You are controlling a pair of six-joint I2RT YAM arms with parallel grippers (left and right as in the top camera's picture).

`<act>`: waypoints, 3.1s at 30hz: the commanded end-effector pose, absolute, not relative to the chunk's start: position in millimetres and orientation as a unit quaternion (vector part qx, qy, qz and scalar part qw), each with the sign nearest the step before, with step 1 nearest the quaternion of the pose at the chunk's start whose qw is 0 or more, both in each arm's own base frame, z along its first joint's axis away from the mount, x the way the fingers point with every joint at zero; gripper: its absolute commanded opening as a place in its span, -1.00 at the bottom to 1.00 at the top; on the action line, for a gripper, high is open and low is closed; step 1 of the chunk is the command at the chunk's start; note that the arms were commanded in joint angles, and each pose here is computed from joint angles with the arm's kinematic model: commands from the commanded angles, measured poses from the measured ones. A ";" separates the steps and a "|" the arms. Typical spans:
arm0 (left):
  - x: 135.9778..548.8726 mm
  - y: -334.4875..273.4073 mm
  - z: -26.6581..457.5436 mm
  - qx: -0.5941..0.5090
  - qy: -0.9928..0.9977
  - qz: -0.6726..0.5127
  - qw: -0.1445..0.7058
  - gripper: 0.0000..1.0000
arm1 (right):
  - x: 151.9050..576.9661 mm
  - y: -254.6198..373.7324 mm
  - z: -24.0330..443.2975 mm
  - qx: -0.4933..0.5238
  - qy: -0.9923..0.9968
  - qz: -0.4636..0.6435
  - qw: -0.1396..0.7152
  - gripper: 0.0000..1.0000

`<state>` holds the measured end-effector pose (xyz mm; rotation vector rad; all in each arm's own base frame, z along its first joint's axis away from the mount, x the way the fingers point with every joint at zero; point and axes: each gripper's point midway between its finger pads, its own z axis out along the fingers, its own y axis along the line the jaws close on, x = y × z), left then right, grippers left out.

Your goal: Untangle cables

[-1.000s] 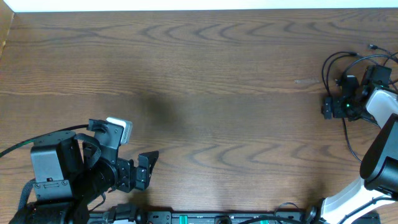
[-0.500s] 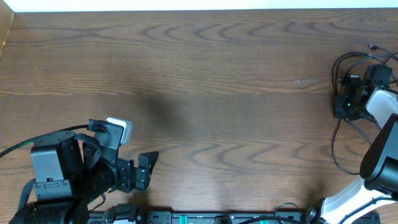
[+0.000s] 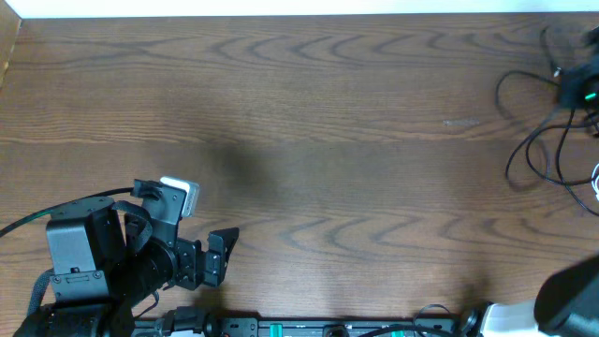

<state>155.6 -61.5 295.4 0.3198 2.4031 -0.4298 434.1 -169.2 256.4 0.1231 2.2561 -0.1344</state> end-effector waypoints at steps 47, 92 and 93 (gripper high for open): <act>120.4 -46.9 318.2 0.140 0.895 -0.087 0.414 0.96 | 344.5 -58.4 373.8 -0.115 0.852 0.025 0.510 0.99; 89.5 -50.7 327.6 0.166 0.866 -0.098 0.461 0.96 | -27.5 21.8 342.3 -0.032 0.755 -0.073 0.651 0.99; 89.5 -50.7 327.6 0.166 0.866 -0.098 0.461 0.96 | -21.1 28.0 346.3 -0.048 0.749 -0.057 0.658 0.98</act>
